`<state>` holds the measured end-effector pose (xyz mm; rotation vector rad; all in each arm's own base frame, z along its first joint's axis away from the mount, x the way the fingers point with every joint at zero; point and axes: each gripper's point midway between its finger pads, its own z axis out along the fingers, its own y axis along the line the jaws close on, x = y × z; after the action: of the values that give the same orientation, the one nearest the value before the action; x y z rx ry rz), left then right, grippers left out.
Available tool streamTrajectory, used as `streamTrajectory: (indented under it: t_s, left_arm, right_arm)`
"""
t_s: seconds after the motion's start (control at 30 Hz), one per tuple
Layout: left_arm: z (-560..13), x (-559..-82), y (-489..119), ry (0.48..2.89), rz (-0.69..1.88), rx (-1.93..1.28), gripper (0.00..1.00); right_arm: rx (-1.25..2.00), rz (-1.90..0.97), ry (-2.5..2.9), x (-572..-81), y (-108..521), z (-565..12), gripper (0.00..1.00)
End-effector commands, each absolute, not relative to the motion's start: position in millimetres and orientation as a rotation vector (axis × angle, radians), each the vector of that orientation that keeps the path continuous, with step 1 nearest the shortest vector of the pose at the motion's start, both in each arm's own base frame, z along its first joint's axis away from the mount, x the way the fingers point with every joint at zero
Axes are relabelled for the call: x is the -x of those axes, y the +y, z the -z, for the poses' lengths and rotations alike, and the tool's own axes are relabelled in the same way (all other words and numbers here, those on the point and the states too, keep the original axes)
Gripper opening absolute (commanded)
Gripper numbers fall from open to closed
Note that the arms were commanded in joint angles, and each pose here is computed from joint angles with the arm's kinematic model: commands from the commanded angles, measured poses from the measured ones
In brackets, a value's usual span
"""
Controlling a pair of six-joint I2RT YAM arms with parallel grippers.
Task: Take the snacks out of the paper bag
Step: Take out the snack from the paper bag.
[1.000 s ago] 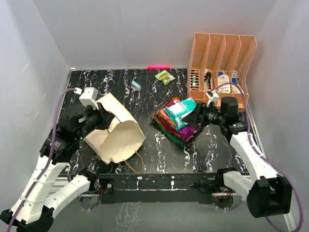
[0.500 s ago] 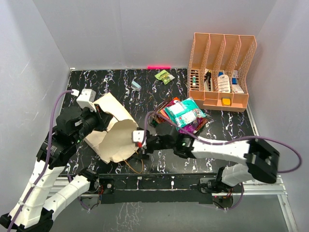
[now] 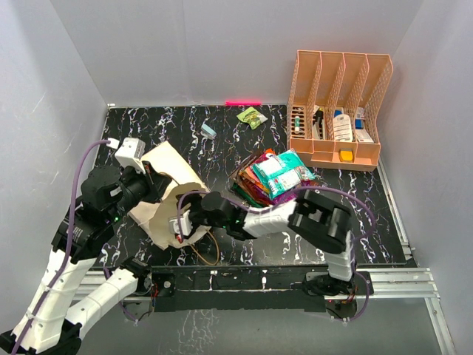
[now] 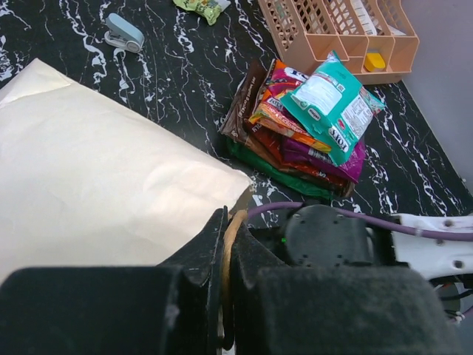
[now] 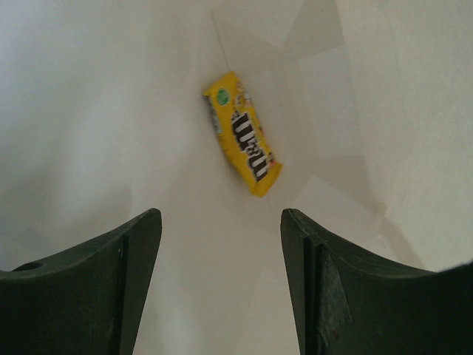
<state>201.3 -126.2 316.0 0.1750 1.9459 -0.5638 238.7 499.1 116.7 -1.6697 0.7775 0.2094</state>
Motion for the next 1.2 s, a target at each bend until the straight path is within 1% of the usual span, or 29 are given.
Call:
streamTrajectory:
  t_s: [0.0, 0.17, 0.4, 0.47, 0.77, 0.87, 0.93, 0.97, 1.0, 1.03, 1.17]
  left_arm:
    - [-336.3, -195.4, -132.6, 1.89, 0.604, -0.243, 0.0]
    - [-340.0, -191.2, -136.7, 1.873, 0.625, -0.291, 0.0]
    - [-342.8, -188.5, -139.4, 1.864, 0.636, -0.327, 0.0]
    - [-343.9, -187.8, -142.4, 1.862, 0.65, -0.342, 0.0]
    - [-343.8, -186.0, -156.2, 1.869, 0.73, -0.373, 0.0]
    - [-343.9, -186.8, -156.8, 1.874, 0.738, -0.356, 0.0]
    - [-342.7, -188.1, -158.0, 1.885, 0.748, -0.34, 0.0]
    - [-342.6, -187.9, -158.8, 1.89, 0.756, -0.333, 0.0]
    - [-342.1, -188.1, -159.2, 1.895, 0.759, -0.328, 0.0]
    - [-341.5, -187.8, -159.3, 1.902, 0.763, -0.321, 0.0]
    - [-337.1, -190.1, -150.8, 1.926, 0.72, -0.268, 0.0]
  right_arm:
    - [1.587, 0.058, 0.498, -269.9, 533.3, -164.8, 0.68]
    - [1.591, 0.074, 0.461, -295.8, 556.9, -151.4, 0.68]
    - [1.683, 0.168, 0.413, -331.2, 573.1, -111.1, 0.69]
    - [1.691, 0.209, 0.397, -340.2, 577.2, -107.9, 0.69]
    - [1.7, 0.26, 0.38, -366.5, 597.1, -84.2, 0.72]
    - [1.692, 0.249, 0.354, -368.7, 607.5, -79.2, 0.7]
    - [1.683, 0.251, 0.35, -372.6, 616.5, -79.0, 0.65]
    - [1.666, 0.252, 0.359, -375.4, 621.0, -80.8, 0.55]
    - [1.634, 0.25, 0.375, -379.6, 623.9, -84.9, 0.4]
    - [1.592, 0.246, 0.384, -382.7, 625.8, -92.8, 0.31]
    - [1.518, 0.263, 0.454, -393.0, 621.7, -109.1, 0.21]
